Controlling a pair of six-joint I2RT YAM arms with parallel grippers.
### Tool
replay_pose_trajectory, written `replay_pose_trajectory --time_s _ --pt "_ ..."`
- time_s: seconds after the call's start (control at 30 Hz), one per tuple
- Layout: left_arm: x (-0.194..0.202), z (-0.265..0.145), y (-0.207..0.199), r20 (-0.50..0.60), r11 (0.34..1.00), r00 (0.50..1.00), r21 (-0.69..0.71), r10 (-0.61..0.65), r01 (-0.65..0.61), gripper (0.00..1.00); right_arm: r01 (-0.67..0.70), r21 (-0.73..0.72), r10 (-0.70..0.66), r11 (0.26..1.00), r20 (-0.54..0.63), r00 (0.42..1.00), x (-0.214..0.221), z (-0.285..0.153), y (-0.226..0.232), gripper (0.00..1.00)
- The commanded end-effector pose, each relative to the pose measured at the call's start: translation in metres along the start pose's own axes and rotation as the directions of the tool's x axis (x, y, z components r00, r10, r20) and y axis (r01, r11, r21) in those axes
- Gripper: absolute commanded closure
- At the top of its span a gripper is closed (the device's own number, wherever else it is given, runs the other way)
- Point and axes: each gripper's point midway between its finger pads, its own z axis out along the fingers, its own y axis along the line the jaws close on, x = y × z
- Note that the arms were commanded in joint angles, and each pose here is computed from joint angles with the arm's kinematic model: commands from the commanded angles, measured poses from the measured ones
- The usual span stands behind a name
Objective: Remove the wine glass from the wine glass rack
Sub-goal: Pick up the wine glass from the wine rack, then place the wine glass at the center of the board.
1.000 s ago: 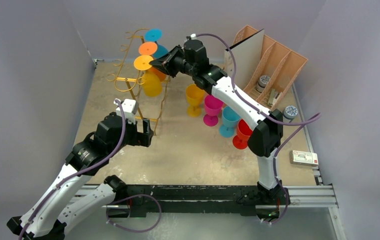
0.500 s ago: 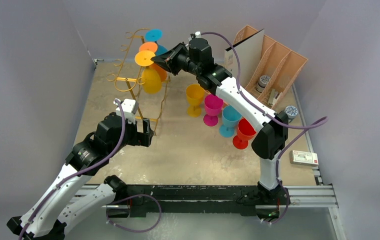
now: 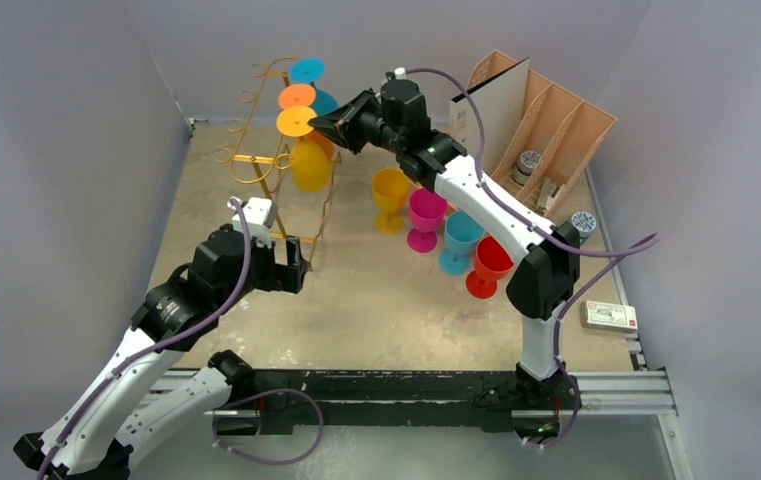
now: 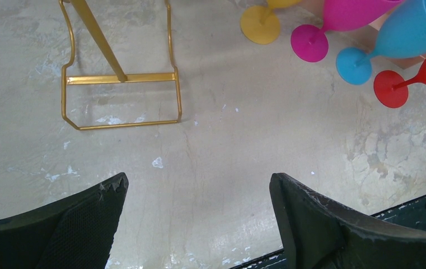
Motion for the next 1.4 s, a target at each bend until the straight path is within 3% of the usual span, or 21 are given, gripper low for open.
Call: replay_pose_trajectory --time_s 0.0,0.47,0.8,1.0,1.2,1.37 --pt "-0.016 -0.003 -0.007 0.05 0.999 0.998 0.027 -0.027 0.025 0.04 0.053 -0.113 -0.049 0.992 0.034 0.998 -0.009 -0.031 0.048 1.0" --pt "-0.018 -0.002 -0.013 0.05 0.998 0.998 0.052 -0.038 0.035 0.05 0.102 -0.121 -0.095 0.987 0.056 0.994 -0.007 -0.053 0.036 1.0" --pt "-0.026 -0.003 -0.028 0.067 0.991 0.996 0.125 -0.062 0.053 0.12 0.312 -0.166 -0.315 0.935 0.005 0.949 0.017 -0.09 0.025 1.0" --pt "-0.037 -0.004 -0.039 0.085 0.978 0.987 0.172 -0.135 0.119 0.11 0.494 -0.2 -0.5 0.846 0.024 0.866 0.027 -0.123 0.021 1.0" --pt "-0.045 -0.006 -0.053 0.098 0.953 0.973 0.243 -0.209 0.181 0.04 0.721 -0.222 -0.743 0.657 -0.025 0.669 0.046 -0.169 0.007 1.0" --pt "-0.065 -0.022 -0.084 0.15 0.89 0.958 0.427 -0.243 0.159 0.04 0.775 -0.264 -0.816 0.574 -0.104 0.569 0.067 -0.205 -0.017 1.0"
